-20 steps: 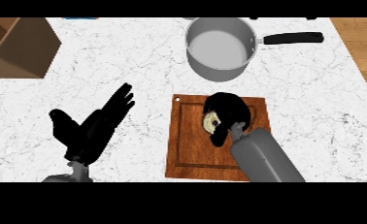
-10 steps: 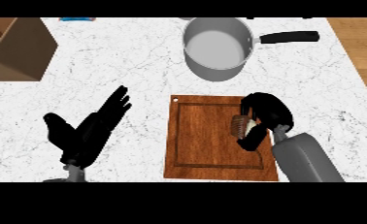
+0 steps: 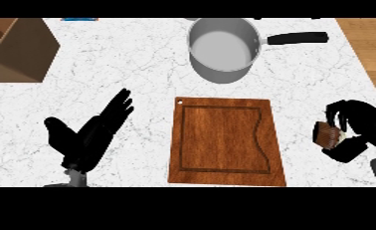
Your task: Pick the cupcake from the cutting board and place it in the pot
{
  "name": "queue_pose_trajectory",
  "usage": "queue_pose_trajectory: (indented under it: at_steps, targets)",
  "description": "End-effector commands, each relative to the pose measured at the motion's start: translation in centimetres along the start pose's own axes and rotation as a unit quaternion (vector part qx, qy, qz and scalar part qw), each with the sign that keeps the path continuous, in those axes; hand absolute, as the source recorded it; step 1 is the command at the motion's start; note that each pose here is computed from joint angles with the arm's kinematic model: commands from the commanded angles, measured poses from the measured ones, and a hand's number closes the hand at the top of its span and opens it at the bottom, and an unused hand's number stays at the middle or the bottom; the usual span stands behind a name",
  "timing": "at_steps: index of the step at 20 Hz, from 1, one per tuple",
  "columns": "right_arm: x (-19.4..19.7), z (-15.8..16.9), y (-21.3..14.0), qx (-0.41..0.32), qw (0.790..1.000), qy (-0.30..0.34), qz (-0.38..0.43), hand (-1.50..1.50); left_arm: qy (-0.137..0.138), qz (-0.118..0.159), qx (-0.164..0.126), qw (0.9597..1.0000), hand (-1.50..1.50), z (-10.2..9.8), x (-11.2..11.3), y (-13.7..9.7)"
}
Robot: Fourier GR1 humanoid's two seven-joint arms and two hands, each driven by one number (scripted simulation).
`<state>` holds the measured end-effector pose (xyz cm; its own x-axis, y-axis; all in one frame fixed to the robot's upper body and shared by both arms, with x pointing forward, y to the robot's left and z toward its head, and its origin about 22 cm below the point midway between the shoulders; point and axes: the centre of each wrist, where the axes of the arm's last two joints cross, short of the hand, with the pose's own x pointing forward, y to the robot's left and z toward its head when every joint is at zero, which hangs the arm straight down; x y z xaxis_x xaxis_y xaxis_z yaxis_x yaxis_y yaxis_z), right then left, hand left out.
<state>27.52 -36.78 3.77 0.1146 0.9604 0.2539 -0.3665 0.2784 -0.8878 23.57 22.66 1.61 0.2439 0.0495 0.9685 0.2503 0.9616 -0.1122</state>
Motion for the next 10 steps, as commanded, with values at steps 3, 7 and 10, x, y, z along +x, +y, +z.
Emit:
queue_pose_trajectory:
  at_steps: [3,7,10]
  targets:
    - [-0.7,2.3,-5.5,-0.152,0.988,0.033,0.011,1.5,0.002,0.003,0.002,1.0,0.0,0.1,0.0,-1.3]
    - [1.3,5.1,-9.2,-0.196,0.98,-0.011,-0.028,1.5,-0.002,0.005,0.002,1.0,0.0,0.0,1.4,-1.7]
    - [0.9,7.5,-12.2,-0.226,0.971,-0.066,-0.032,1.5,0.005,-0.008,0.006,0.9999,0.0,-0.5,0.3,-1.5]
